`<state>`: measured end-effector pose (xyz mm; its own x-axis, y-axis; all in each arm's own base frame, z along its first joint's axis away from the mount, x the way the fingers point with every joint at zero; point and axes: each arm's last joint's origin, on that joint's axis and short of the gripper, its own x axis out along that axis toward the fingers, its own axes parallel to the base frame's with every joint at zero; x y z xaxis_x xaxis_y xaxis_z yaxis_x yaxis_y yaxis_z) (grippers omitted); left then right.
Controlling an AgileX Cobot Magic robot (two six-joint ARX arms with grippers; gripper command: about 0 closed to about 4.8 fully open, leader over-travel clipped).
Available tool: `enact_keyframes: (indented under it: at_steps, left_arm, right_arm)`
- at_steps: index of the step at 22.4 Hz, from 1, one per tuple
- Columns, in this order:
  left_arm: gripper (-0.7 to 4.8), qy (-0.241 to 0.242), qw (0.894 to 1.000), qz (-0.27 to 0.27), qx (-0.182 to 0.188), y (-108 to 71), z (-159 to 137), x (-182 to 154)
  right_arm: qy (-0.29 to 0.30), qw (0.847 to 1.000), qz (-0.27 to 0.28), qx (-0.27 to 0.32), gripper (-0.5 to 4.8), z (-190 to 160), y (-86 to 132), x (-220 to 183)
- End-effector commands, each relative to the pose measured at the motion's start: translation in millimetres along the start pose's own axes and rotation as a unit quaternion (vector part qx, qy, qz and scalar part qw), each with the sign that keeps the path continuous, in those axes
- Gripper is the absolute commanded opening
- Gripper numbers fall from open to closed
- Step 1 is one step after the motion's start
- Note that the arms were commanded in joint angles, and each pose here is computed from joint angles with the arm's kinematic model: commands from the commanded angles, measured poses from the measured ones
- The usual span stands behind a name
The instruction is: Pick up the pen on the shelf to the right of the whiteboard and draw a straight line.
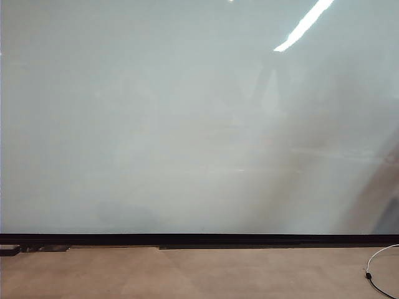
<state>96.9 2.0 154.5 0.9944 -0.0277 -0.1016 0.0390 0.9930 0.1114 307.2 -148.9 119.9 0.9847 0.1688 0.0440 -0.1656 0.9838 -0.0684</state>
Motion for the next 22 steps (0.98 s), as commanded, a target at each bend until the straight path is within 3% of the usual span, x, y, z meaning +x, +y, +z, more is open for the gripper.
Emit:
enact_keyframes:
  at_steps: [1,22]
  left_arm:
    - [-0.05,-0.006,1.0,-0.001,0.001,0.1,2.0,-0.3]
    - [-0.05,-0.006,1.0,-0.001,0.001,0.1,2.0,-0.3]
  right_arm:
    - [-0.009,1.0,-0.012,0.004,3.23,3.4,-1.3,0.5]
    - [-0.018,1.0,-0.012,0.02,3.03,10.5,-1.5,0.3]
